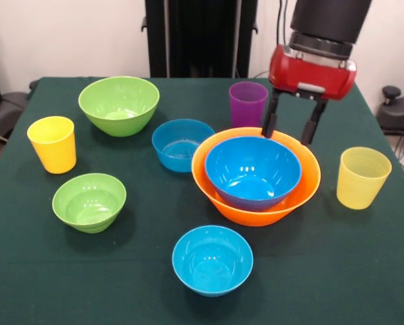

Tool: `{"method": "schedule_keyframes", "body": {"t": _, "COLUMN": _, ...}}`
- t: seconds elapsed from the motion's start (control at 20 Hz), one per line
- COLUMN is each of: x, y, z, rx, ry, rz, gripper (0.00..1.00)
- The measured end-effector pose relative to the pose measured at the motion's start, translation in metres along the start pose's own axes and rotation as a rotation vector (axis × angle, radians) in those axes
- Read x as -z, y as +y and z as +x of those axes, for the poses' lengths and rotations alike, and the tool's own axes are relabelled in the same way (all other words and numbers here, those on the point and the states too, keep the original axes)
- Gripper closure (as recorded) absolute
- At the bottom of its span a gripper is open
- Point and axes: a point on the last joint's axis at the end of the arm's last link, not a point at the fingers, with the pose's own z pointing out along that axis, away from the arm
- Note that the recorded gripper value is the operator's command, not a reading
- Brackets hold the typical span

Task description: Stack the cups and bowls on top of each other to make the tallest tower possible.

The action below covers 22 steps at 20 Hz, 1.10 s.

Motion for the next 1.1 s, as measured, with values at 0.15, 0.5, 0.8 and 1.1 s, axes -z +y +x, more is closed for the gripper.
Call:
{"method": "schedule_keyframes", "body": {"t": 0.15, "x": 0.011, "y": -0.021, "z": -0.019, "rx": -0.044, "ry": -0.029, "rz": -0.011, "gripper": 0.00}}
{"method": "schedule_keyframes", "body": {"t": 0.5, "x": 0.041, "y": -0.077, "z": -0.058, "rx": -0.159, "ry": -0.059, "rz": -0.030, "gripper": 0.00}}
{"method": "schedule_keyframes", "body": {"t": 0.8, "x": 0.050, "y": -0.108, "z": -0.075, "rx": -0.214, "ry": -0.083, "rz": -0.049, "gripper": 0.00}}
{"method": "schedule_keyframes", "body": {"t": 1.1, "x": 0.040, "y": -0.124, "z": -0.068, "rx": -0.217, "ry": -0.095, "rz": -0.055, "gripper": 0.00}}
